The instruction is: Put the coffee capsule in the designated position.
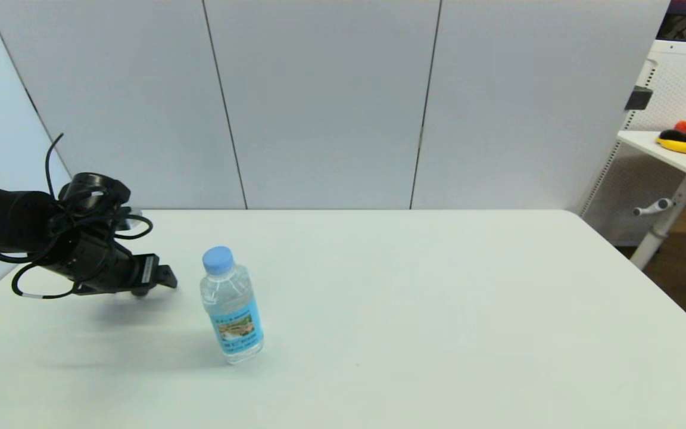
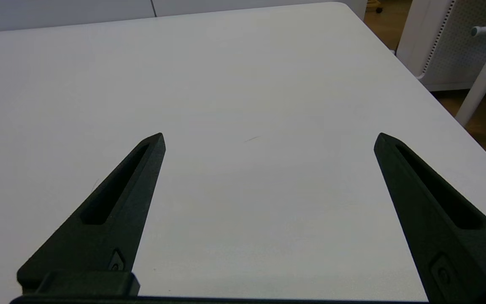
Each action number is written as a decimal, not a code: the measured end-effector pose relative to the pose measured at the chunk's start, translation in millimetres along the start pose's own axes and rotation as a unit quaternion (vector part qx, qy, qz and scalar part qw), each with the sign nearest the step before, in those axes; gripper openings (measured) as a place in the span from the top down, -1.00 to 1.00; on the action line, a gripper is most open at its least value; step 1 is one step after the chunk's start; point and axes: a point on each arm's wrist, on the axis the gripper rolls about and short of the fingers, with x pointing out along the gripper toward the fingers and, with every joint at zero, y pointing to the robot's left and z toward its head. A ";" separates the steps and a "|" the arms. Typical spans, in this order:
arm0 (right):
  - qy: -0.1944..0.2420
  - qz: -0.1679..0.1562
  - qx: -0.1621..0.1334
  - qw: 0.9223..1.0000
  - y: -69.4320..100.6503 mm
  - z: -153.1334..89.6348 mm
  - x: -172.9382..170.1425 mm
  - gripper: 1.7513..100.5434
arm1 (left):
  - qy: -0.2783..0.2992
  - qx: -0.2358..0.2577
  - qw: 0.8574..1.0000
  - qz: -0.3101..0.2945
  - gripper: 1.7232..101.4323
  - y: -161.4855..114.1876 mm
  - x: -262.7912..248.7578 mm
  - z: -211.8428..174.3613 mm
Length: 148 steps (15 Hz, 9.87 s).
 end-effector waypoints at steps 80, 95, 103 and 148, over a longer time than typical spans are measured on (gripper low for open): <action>0.000 0.000 0.000 1.000 0.0 0.0 0.0 -0.95 | 0.005 0.312 0.926 -0.212 0.74 -265.6 -83.0 -64.1; 0.000 0.000 0.000 1.000 0.0 0.0 0.0 -0.95 | -0.026 0.306 0.923 -0.232 -0.53 -273.6 -109.0 -52.5; 0.000 0.000 0.000 1.000 0.0 0.0 0.0 -0.95 | -0.184 0.210 0.939 -0.201 -0.78 -195.5 -200.6 4.3; 0.000 0.000 -0.004 1.000 0.0 0.0 0.0 -0.95 | -0.492 -0.025 0.869 -0.048 -0.93 22.5 -134.3 -328.8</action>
